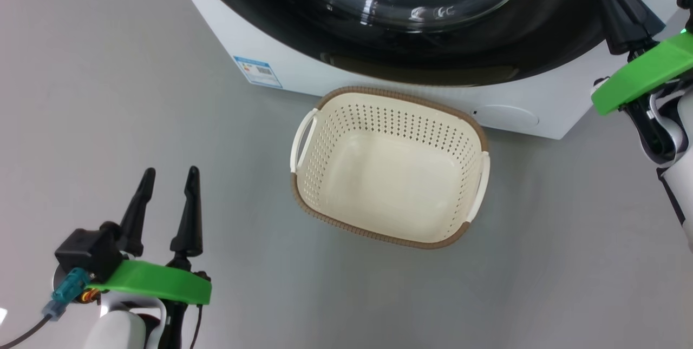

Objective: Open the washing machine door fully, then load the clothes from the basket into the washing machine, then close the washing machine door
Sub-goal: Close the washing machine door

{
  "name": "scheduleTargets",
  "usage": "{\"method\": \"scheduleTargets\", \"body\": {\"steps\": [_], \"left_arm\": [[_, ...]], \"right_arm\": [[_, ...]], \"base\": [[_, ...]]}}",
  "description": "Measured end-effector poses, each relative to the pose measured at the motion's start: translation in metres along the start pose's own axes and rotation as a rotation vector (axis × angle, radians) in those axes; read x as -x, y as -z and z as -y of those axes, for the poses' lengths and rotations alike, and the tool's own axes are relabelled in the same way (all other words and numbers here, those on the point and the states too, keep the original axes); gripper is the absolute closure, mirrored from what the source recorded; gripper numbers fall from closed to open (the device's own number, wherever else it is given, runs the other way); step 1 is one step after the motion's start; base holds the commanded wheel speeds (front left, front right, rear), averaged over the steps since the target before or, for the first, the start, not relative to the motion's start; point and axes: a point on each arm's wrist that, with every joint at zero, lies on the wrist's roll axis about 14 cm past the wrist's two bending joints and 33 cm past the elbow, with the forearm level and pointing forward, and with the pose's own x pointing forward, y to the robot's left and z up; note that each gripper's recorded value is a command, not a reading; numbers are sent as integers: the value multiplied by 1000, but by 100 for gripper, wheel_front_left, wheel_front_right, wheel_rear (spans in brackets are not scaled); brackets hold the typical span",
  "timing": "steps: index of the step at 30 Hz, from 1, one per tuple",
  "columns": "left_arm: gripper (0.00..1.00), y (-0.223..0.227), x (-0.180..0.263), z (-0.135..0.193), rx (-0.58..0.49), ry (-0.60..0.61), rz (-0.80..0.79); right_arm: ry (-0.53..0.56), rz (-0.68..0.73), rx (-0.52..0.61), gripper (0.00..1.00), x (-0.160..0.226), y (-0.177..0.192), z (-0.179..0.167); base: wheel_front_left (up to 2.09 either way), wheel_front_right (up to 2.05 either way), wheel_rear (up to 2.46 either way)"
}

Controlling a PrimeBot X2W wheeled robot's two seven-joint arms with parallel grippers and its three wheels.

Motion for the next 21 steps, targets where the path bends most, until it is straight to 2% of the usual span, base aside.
{"method": "scheduleTargets", "body": {"steps": [1,3,4,5,10,21], "left_arm": [[0,-1,0,1,2,3,4],[0,-4,1,3,2,11,12],[0,-6,1,4,2,16,16],[0,-8,1,5,2,20,21],[0,-13,5,12,8,46,36],[0,-24,13,34,29,122,68]], "right_arm": [[6,2,1,84,3,-2,1],[14,1,4,53,9,-4,2],[17,1,5,16,13,-5,2],[16,-1,4,0,17,-6,0],[10,12,-63,0,37,-11,-16],[52,40,-99,0,99,-30,-26]], "base": [[0,0,0],[0,0,0],[0,0,0],[0,0,0],[0,0,0],[0,0,0]]}}
